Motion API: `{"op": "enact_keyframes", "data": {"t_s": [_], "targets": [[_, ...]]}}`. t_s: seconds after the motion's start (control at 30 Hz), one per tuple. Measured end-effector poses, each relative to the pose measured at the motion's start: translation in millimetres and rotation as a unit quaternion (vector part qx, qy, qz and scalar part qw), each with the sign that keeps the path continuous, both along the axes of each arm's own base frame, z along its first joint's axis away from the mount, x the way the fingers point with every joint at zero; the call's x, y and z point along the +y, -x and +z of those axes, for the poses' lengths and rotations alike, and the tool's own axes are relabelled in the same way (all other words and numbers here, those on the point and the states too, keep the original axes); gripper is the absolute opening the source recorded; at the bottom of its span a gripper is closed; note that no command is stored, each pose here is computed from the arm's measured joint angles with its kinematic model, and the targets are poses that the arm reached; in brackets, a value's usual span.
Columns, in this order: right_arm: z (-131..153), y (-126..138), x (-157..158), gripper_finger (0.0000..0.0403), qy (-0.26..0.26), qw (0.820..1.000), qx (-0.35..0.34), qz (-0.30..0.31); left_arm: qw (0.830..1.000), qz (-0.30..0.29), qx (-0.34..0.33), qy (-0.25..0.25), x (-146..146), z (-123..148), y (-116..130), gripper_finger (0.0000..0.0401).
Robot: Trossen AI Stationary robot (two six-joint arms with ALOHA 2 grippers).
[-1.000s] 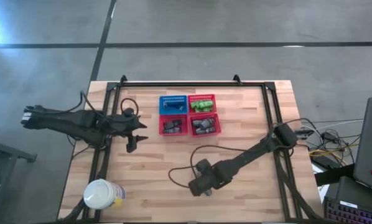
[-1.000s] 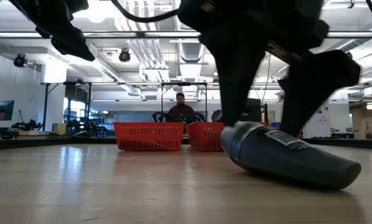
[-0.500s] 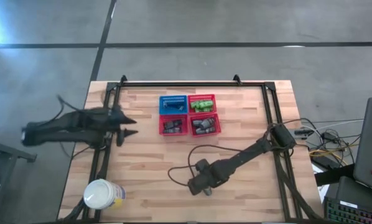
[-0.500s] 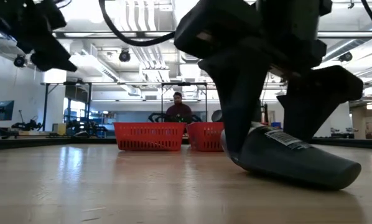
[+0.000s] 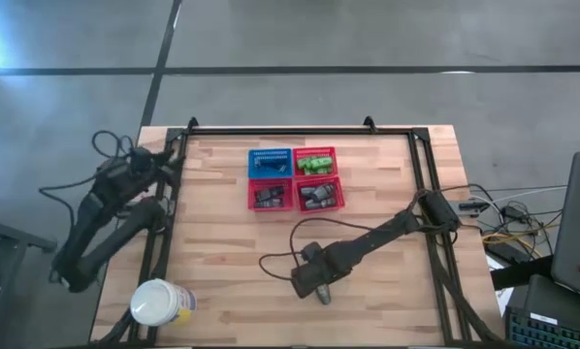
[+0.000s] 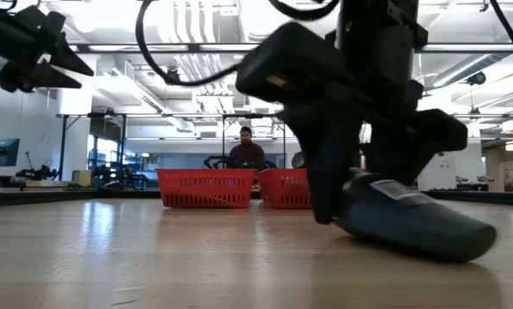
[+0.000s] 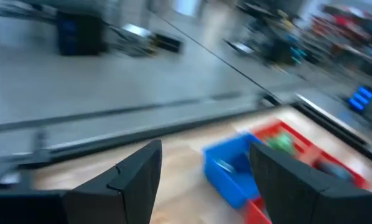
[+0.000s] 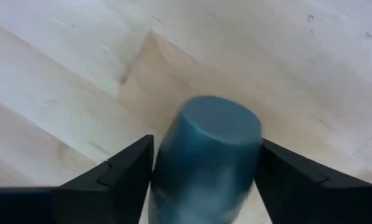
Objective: Pick & Place Travel size toiletries
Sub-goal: Put the deodorant into the bottom right red bin
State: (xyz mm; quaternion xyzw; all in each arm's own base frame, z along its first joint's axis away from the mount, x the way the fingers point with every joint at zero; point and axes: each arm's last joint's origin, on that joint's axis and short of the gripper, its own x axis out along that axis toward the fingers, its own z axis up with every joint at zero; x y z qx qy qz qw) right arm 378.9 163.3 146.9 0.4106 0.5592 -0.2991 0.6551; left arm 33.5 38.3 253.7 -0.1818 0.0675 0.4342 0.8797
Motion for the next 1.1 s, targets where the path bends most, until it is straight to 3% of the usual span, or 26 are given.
{"op": "enact_keyframes", "data": {"t_s": [0.2,0.4,0.6,0.8,1.1], "targets": [[-4,1,-8,0.0212,-0.022,1.0,0.017,0.013,0.995,0.097,-0.014,-0.018,0,1,12,0.0245],[-9,3,-10,0.0212,-0.046,0.999,0.025,0.015,0.982,0.185,-0.018,-0.028,0,2,20,0.0245],[-3,3,-12,0.0202,-0.036,0.999,0.015,0.013,0.97,0.243,-0.013,-0.02,5,-5,24,0.0245],[30,9,-26,0.0198,0.006,1.0,-0.024,-0.02,0.963,0.27,0.006,0.011,20,-37,23,0.0245],[74,15,-84,0.02,0.055,0.995,-0.055,-0.06,0.952,0.287,0.048,0.098,35,-98,23,0.0245]]}}
